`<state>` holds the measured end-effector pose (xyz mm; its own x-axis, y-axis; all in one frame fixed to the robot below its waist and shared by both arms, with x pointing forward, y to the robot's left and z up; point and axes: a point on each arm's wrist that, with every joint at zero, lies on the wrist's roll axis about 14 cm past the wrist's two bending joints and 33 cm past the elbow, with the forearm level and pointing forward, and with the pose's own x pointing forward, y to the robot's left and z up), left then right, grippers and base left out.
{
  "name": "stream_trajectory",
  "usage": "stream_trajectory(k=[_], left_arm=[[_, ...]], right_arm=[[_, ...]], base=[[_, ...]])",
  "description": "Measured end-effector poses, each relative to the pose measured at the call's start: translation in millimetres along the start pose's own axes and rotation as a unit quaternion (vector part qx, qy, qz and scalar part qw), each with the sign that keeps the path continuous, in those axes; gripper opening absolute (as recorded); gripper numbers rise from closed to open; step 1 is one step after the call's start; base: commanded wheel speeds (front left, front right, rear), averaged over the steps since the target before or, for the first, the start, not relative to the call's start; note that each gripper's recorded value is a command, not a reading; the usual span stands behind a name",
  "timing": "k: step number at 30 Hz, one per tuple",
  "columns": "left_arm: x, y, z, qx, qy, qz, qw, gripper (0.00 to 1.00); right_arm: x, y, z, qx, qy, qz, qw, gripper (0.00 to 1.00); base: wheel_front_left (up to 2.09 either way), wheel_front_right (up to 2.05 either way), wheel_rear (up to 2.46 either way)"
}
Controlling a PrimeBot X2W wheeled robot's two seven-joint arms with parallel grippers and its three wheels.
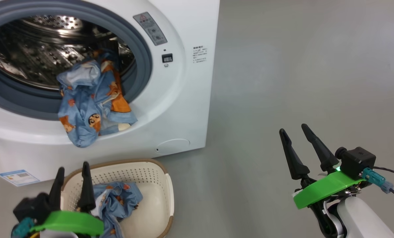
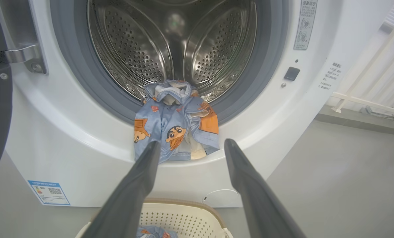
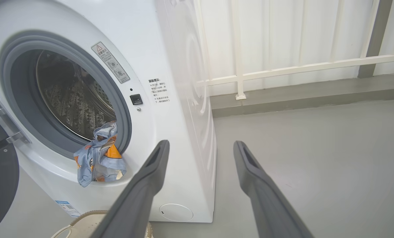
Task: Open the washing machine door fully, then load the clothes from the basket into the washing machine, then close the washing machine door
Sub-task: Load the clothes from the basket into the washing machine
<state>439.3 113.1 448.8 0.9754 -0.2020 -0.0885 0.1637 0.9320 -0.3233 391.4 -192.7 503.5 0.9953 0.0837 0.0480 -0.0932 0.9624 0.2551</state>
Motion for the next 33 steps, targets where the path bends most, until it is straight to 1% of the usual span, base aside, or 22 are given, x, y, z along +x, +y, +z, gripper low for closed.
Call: stream_trajectory(k=[2, 5, 7, 13, 20, 26, 33], left_arm=[[9.2, -1.0, -3.0, -0.003, 0.009, -0.004, 1.0, 1.0], [22.4, -0.9, -12.8, -0.022, 0.029, -0.003, 0.999, 1.0], [29.8, -0.2, -23.6, -0.018, 0.048, -0.005, 0.999, 1.0], [56.3, 17.2, -50.3, -0.002, 0.097, 0.005, 0.995, 1.0], [92.6, 30.4, -78.1, 0.004, 0.142, 0.013, 0.99, 1.0], [125.2, 49.8, -94.1, 0.008, 0.161, 0.031, 0.986, 1.0], [156.0, 56.6, -119.2, 0.009, 0.183, 0.035, 0.982, 1.0]], right_arm=[[0.2, -2.6, -2.2, 0.0, 0.003, -0.004, 1.0, 1.0], [0.9, -6.2, -6.8, 0.001, 0.009, -0.009, 1.0, 1.0], [2.4, -7.6, -10.4, 0.003, 0.013, -0.013, 1.0, 1.0], [15.3, -10.9, -14.3, 0.002, 0.016, -0.019, 1.0, 1.0], [23.5, -18.7, -33.0, 0.01, 0.036, -0.036, 0.999, 1.0], [33.2, -25.7, -45.1, 0.014, 0.046, -0.05, 0.998, 1.0], [31.8, -40.8, -63.0, 0.014, 0.067, -0.077, 0.995, 1.0]], base=[[0.0, 0.0, 0.0], [0.0, 0.0, 0.0], [0.0, 0.0, 0.0], [0.0, 0.0, 0.0], [0.0, 0.0, 0.0], [0.0, 0.0, 0.0], [0.0, 0.0, 0.0]])
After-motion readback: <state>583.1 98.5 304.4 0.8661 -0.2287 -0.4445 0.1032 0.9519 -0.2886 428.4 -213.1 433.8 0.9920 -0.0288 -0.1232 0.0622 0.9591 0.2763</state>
